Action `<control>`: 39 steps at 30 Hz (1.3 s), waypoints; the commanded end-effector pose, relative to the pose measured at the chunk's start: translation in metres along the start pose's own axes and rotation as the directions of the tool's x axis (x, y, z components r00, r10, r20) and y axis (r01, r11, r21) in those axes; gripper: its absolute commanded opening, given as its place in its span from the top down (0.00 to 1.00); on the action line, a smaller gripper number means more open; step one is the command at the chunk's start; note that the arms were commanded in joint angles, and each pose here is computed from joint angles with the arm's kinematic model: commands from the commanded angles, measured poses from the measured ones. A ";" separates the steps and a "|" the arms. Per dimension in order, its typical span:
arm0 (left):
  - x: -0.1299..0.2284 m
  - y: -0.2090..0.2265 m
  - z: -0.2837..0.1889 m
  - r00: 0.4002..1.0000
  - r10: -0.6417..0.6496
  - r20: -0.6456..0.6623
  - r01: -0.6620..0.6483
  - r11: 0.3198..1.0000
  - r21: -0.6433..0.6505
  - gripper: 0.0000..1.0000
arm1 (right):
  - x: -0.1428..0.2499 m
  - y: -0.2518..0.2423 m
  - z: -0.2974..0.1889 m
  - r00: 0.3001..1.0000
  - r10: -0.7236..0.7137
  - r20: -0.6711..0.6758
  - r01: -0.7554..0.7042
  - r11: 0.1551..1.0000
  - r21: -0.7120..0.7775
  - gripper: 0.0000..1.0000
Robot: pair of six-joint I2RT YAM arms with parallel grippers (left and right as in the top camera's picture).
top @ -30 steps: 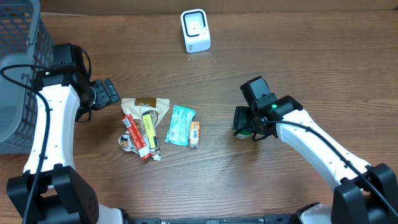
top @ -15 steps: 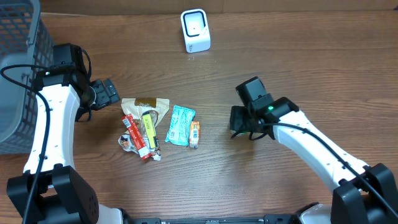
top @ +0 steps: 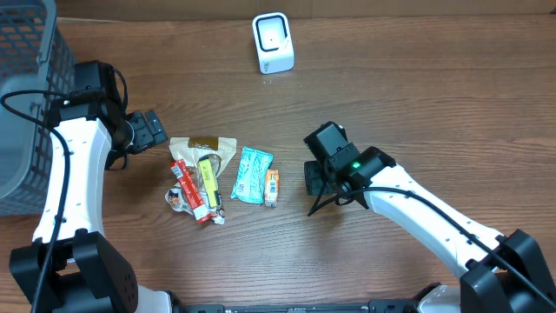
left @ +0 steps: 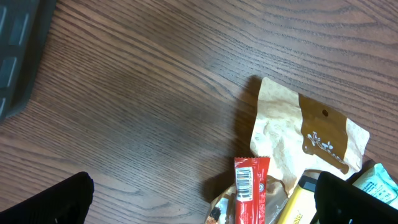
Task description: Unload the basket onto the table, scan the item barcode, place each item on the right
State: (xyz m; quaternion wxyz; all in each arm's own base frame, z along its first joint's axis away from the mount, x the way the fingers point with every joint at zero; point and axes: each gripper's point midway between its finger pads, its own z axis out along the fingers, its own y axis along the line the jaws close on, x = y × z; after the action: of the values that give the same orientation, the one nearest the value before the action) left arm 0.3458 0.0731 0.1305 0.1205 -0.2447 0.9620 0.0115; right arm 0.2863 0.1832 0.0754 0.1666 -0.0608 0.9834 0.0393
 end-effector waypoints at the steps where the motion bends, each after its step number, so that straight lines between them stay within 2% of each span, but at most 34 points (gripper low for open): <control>1: -0.006 -0.003 -0.006 1.000 0.019 0.020 -0.019 1.000 0.010 0.00 | -0.006 -0.008 -0.001 0.992 -0.124 0.033 0.121 0.990 0.069 0.39; 4: -0.006 -0.003 -0.006 1.000 0.019 0.020 -0.019 1.000 0.010 0.00 | -0.011 -0.013 -0.001 0.984 -0.172 0.049 0.166 0.981 0.101 0.39; 5: -0.006 -0.003 -0.006 1.000 0.019 0.020 -0.019 1.000 0.010 0.00 | -0.013 -0.013 -0.002 0.984 -0.171 0.057 0.164 0.981 0.108 0.37; 8: -0.006 -0.003 -0.006 1.000 0.019 0.020 -0.019 1.000 0.010 0.00 | -0.019 -0.009 -0.003 0.985 -0.152 0.080 0.145 0.985 0.091 0.23; 9: -0.006 -0.003 -0.006 1.000 0.019 0.021 -0.019 1.000 0.010 0.00 | -0.020 -0.008 -0.003 0.986 -0.146 0.084 0.138 0.986 0.089 0.15; 10: -0.006 -0.003 -0.006 1.000 0.019 0.020 -0.019 1.000 0.010 0.01 | -0.020 -0.008 -0.004 0.987 -0.132 0.087 0.124 0.988 0.088 0.11; 14: -0.006 -0.003 -0.006 1.000 0.019 0.020 -0.019 1.000 0.010 0.00 | -0.035 -0.007 -0.011 0.985 -0.112 0.134 0.100 0.991 0.090 0.00; 16: -0.006 -0.003 -0.006 1.000 0.019 0.020 -0.019 1.000 0.010 0.00 | -0.049 -0.005 -0.021 0.982 -0.094 0.164 0.080 0.993 0.084 0.00; 18: -0.006 -0.003 -0.006 1.000 0.019 0.020 -0.019 1.000 0.010 0.01 | -0.063 -0.005 -0.034 0.981 -0.011 0.193 -0.001 0.998 0.066 0.00; 22: -0.006 -0.003 -0.006 1.000 0.019 0.020 -0.019 1.000 0.010 0.00 | -0.076 -0.027 -0.062 0.924 0.334 0.188 -0.348 0.936 0.047 0.05; 24: -0.006 -0.003 -0.006 1.000 0.019 0.020 -0.019 1.000 0.010 0.00 | -0.070 -0.037 -0.062 0.896 0.414 0.163 -0.427 0.902 0.058 0.05; 28: -0.006 -0.003 -0.006 1.000 0.019 0.020 -0.019 1.000 0.010 0.00 | -0.055 -0.042 -0.057 0.890 0.453 0.057 -0.456 0.889 0.050 0.00; 35: -0.006 -0.003 -0.006 1.000 0.019 0.020 -0.019 1.000 0.010 0.00 | -0.059 -0.027 -0.057 0.905 0.425 0.024 -0.424 0.905 -0.032 0.00; 36: -0.006 -0.003 -0.006 1.000 0.019 0.021 -0.019 1.000 0.010 0.00 | -0.057 -0.027 -0.056 0.888 0.459 0.018 -0.459 0.888 -0.032 0.13; 39: -0.006 -0.003 -0.006 1.000 0.019 0.021 -0.019 1.000 0.010 0.00 | -0.045 -0.027 -0.051 0.808 0.588 -0.027 -0.589 0.808 -0.004 0.16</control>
State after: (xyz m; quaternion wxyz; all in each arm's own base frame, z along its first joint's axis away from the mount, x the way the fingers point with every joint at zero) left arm 0.3459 0.0732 0.1306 0.1207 -0.2447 0.9620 0.0115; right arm 0.3234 0.1518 0.1419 0.1621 0.1711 0.9688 0.0765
